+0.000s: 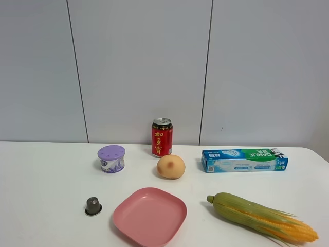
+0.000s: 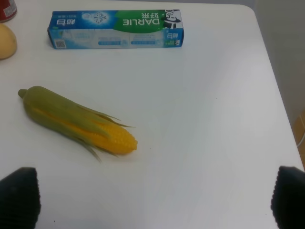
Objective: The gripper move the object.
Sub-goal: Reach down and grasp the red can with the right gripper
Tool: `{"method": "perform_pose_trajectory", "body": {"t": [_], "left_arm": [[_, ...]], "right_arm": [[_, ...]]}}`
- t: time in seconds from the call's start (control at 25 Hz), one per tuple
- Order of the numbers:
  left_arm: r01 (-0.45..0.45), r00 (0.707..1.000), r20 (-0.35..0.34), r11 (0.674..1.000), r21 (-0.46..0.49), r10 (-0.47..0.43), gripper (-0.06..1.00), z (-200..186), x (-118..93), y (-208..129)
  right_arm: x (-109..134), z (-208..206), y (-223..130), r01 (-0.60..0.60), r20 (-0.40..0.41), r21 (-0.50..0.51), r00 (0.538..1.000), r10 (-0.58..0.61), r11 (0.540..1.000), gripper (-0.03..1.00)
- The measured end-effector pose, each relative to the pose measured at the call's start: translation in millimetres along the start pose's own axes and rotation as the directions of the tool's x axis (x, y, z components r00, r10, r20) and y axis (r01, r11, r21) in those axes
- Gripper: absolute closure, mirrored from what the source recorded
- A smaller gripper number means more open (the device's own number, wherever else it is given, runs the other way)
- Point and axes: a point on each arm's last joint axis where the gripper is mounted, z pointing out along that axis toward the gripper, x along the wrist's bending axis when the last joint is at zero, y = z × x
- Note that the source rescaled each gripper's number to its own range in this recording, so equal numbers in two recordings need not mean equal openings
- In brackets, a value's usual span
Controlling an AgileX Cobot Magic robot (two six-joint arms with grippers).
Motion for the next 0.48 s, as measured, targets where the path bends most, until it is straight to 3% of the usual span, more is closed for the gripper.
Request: {"method": "perform_pose_trajectory", "body": {"t": [0.48], "left_arm": [[0.000,1.000,0.000,1.000,0.000,0.000,-0.06,0.0,0.0,0.0]], "right_arm": [[0.0,0.0,0.0,0.000,0.000,0.000,1.000,0.000,1.000,0.00]]}}
